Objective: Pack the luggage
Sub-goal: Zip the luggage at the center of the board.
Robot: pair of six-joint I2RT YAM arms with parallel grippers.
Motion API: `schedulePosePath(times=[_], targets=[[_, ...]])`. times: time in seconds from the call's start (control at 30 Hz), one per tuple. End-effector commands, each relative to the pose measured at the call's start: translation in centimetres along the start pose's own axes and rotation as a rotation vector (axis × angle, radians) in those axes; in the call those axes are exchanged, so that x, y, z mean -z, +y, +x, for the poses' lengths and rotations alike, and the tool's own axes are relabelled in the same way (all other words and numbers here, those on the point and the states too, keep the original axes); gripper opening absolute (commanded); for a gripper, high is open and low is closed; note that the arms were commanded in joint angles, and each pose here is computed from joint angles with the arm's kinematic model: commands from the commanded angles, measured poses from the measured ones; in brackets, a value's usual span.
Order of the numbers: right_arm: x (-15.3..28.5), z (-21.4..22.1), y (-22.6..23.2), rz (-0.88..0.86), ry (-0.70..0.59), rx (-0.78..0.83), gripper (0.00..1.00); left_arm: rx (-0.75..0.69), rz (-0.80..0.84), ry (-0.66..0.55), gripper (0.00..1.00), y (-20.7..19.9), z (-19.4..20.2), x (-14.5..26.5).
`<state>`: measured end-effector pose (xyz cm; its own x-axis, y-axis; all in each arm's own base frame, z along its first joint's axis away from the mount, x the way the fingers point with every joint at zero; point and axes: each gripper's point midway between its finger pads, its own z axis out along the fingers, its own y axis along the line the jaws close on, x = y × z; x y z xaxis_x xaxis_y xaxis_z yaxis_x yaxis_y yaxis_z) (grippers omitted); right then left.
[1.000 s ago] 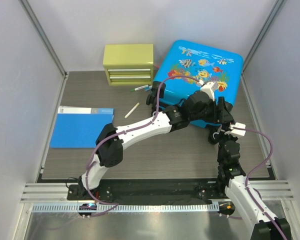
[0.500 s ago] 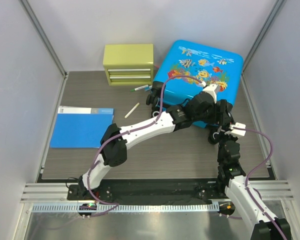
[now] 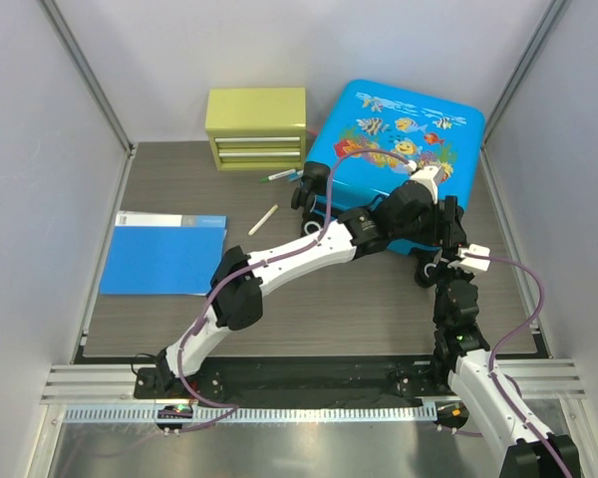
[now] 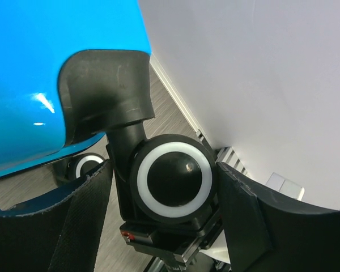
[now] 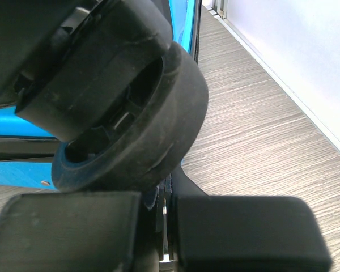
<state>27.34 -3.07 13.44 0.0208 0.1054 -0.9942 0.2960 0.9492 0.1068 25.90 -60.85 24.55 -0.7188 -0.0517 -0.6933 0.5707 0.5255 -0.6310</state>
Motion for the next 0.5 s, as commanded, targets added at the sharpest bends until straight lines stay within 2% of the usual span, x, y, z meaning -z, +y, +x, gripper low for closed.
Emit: schedulePosePath(times=[0.0, 0.03, 0.07, 0.13, 0.17, 0.47], targets=[[-0.4, -3.6, -0.3, 0.037, -0.116, -0.066, 0.01, 0.021, 0.078, 0.014, 0.68, -1.9, 0.0, -0.4], [-0.4, -3.5, -0.5, 0.049, -0.115, -0.066, 0.01, 0.031, 0.096, 0.008, 0.63, -2.2, -0.1, -0.6], [-0.4, -3.5, -0.6, 0.051, -0.113, -0.064, 0.01, 0.041, 0.104, 0.014, 0.41, -2.2, 0.2, -0.7], [-0.4, -3.5, -0.7, 0.059, -0.116, -0.065, 0.01, 0.068, 0.133, 0.005, 0.21, -2.6, -0.1, -0.8], [-0.4, -3.5, -0.8, 0.063, -0.117, -0.065, 0.01, 0.077, 0.128, 0.011, 0.02, -2.1, 0.3, -0.9], [-0.4, -3.4, -1.1, 0.082, -0.124, -0.057, 0.01, 0.128, 0.138, -0.039, 0.00, -0.3, -1.1, 0.6]])
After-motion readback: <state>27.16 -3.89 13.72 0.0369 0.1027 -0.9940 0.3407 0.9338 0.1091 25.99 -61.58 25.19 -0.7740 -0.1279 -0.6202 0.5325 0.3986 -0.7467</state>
